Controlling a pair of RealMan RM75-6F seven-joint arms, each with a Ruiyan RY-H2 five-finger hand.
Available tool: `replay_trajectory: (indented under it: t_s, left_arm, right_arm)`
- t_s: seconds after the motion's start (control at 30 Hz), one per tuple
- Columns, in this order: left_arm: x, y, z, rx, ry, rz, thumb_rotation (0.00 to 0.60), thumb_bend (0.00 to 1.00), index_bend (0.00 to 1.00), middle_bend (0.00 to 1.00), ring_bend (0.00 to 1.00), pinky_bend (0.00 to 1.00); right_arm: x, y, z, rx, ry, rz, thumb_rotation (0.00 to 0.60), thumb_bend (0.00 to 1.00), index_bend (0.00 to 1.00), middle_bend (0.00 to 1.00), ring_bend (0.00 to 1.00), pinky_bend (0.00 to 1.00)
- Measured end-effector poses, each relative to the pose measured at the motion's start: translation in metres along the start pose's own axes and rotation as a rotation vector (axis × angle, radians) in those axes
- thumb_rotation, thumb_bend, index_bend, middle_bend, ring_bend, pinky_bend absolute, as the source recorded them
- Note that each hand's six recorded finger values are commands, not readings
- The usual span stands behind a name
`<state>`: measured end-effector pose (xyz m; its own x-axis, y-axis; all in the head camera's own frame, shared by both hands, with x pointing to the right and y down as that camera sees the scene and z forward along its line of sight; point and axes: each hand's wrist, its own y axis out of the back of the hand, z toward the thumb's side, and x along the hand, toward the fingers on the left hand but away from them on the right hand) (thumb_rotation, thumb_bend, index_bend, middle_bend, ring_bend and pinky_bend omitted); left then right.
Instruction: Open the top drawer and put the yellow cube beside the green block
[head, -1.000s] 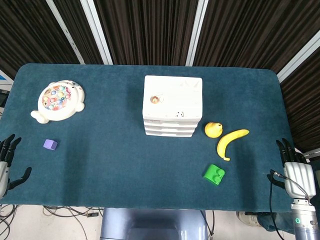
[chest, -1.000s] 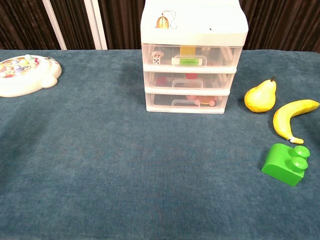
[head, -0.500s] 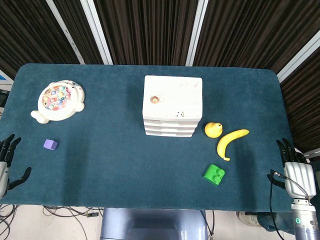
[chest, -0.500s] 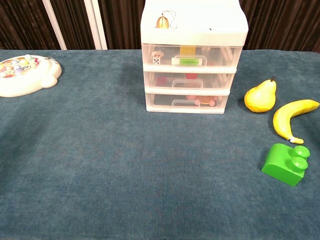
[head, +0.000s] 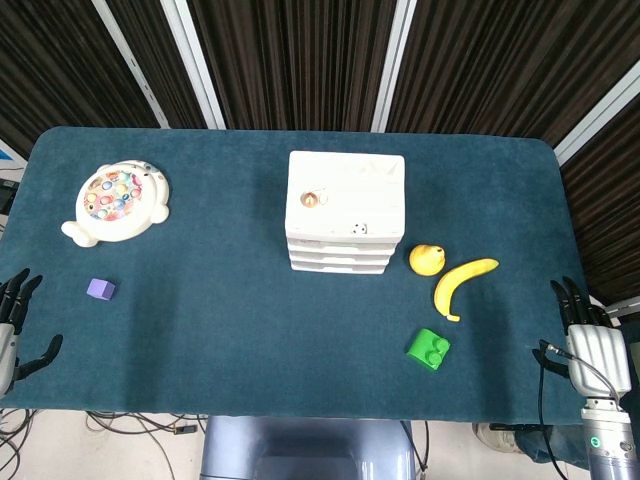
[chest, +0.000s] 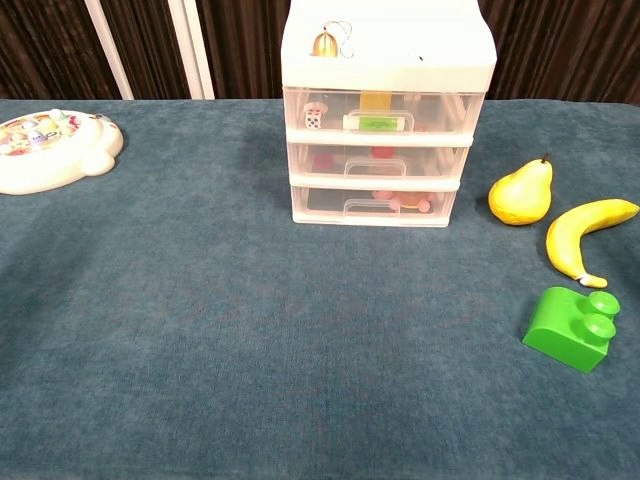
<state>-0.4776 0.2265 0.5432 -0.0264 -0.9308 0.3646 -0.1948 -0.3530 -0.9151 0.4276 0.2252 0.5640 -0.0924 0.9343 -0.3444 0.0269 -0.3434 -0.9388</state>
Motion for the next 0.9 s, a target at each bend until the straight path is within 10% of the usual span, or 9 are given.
replay_trajectory:
  t_s: [0.33, 0.6, 0.9]
  left_arm:
    - [0.0, 0.0, 0.001, -0.004, 0.001, 0.0, 0.6, 0.31, 0.01, 0.0, 0.0, 0.0]
    - [0.0, -0.001, 0.0, -0.007, 0.006, -0.008, 0.6, 0.31, 0.01, 0.0, 0.0, 0.0]
    - [0.001, 0.0, -0.001, -0.01, 0.015, -0.004, 0.6, 0.31, 0.01, 0.0, 0.0, 0.0]
  right_arm:
    - [0.003, -0.005, 0.01, -0.075, 0.035, 0.033, 0.6, 0.09, 0.07, 0.13, 0.27, 0.29]
    - [0.007, -0.023, 0.047, -0.387, 0.133, 0.189, 0.6, 0.11, 0.09, 0.56, 0.78, 0.89]
    - [-0.006, -0.052, 0.11, -0.83, 0.202, 0.491, 0.6, 0.25, 0.13, 0.79, 0.99, 1.0]
